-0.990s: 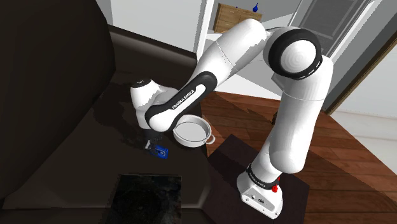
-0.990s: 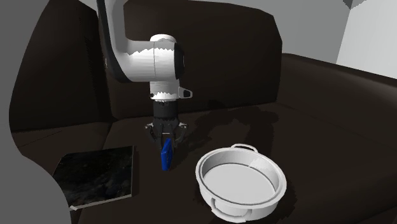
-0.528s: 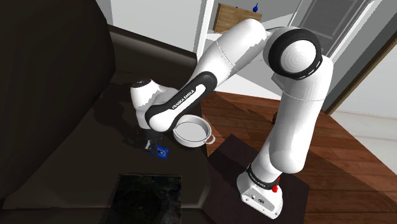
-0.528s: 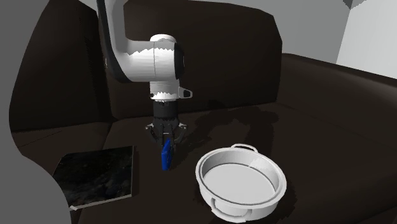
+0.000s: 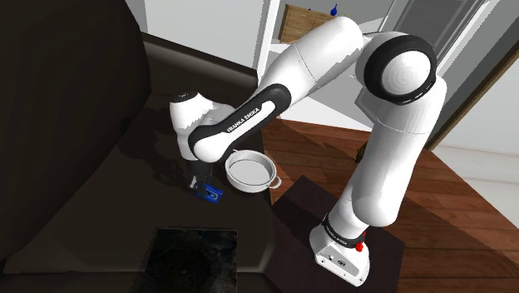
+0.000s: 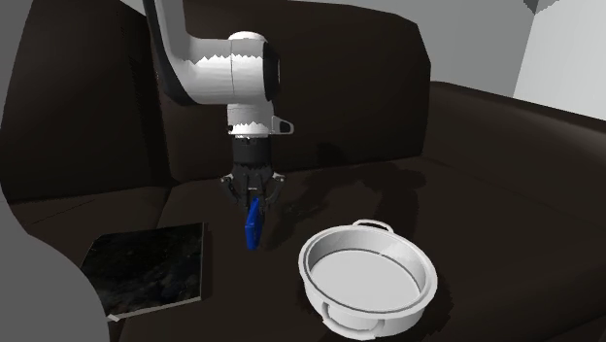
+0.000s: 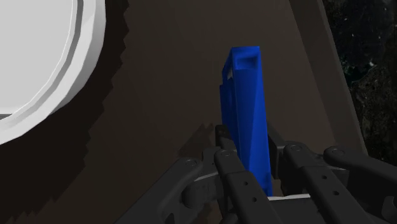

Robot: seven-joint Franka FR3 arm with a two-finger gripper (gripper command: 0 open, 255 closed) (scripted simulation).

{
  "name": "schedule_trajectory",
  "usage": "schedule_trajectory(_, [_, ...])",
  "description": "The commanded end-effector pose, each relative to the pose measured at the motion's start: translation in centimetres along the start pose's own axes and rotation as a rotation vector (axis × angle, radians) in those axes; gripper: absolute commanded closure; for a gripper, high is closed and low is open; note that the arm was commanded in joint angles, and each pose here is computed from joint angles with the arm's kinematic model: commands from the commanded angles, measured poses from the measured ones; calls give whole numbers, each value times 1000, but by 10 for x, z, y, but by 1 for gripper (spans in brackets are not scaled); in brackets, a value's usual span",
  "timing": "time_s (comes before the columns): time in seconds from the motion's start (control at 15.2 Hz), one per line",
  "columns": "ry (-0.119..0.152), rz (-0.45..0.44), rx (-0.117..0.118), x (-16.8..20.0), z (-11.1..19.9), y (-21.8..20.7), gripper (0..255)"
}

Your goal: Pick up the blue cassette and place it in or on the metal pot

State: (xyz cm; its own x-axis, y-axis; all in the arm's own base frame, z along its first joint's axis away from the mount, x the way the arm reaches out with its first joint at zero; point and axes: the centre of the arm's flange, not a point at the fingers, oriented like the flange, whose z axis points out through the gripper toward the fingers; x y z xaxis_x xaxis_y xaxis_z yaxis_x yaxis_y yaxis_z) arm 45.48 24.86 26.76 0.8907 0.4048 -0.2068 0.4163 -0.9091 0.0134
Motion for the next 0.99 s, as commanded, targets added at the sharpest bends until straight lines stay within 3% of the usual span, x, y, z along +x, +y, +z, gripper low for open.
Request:
schedule_trajectory(0.0, [0, 0, 0, -2, -9, 0, 255])
schedule_trajectory(0.92, [0, 0, 0, -18, -81, 1, 255])
